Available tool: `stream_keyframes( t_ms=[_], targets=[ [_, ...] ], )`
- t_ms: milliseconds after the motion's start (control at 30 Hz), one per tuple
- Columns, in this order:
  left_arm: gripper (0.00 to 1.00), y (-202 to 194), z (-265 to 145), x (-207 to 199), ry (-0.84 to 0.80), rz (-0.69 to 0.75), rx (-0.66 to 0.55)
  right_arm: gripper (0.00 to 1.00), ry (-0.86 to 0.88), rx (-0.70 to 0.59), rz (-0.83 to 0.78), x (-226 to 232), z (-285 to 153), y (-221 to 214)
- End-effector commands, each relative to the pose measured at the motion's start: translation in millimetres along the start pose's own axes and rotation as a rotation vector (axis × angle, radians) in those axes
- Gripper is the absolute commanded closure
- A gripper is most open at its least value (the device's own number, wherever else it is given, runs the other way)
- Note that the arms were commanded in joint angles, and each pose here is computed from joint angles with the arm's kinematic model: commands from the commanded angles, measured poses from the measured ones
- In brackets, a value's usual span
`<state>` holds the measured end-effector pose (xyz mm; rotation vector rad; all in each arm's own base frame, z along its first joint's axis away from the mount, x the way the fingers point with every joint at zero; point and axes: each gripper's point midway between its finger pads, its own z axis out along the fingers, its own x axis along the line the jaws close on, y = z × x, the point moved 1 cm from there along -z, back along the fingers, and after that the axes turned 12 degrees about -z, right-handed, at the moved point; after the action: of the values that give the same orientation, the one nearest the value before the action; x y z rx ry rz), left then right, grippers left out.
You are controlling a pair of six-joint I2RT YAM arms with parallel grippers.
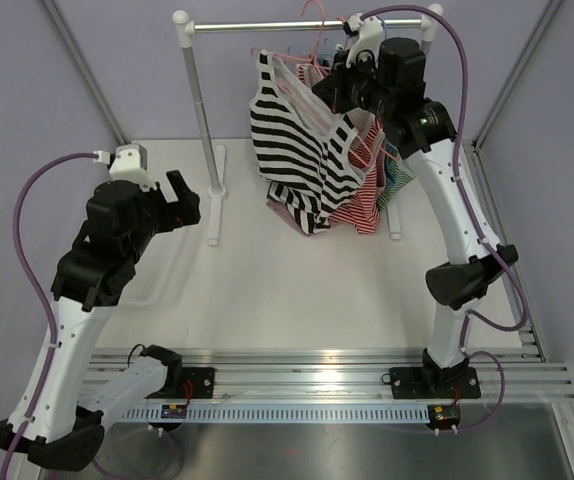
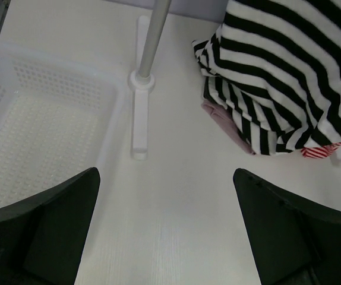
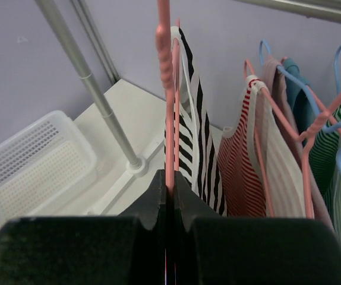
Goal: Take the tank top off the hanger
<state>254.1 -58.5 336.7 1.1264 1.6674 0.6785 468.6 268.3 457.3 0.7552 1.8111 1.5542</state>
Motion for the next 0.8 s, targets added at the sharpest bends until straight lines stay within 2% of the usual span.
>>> stream_keyframes(
  t_ms=[0, 33, 233, 400, 500, 767],
  targets=[
    [0.01, 45.1, -16.8, -42.3, -0.136, -0.050, -0.091, 1.00, 0.086, -0.112, 0.013, 27.6, -46.9, 47.3],
    [0.01, 47.5, -11.0, -48.5, -0.142, -0.050, -0.081, 1.00, 0.100, -0.077, 0.039, 31.3, -47.3, 34.9],
    [0.01, 82.7, -5.2, -103.2, -0.258, -0.030, -0.124, 1.00, 0.215, -0.055, 0.082, 65.9, -92.8, 30.2],
    [0.01, 86.5, -4.8, -160.1, -0.388, 0.126, -0.160, 1.00, 0.288, -0.023, 0.127, 88.3, -133.7, 26.2],
    [0.01, 87.1, -4.9, -175.6, -0.395, 0.200, -0.239, 1.00, 0.302, -0.026, 0.143, 96.9, -156.3, 24.7],
    [0.03, 59.4, 31.3, -198.1, -0.423, 0.251, -0.174, 1.00, 0.392, -0.083, 0.174, 123.4, -211.8, 30.4]
  ],
)
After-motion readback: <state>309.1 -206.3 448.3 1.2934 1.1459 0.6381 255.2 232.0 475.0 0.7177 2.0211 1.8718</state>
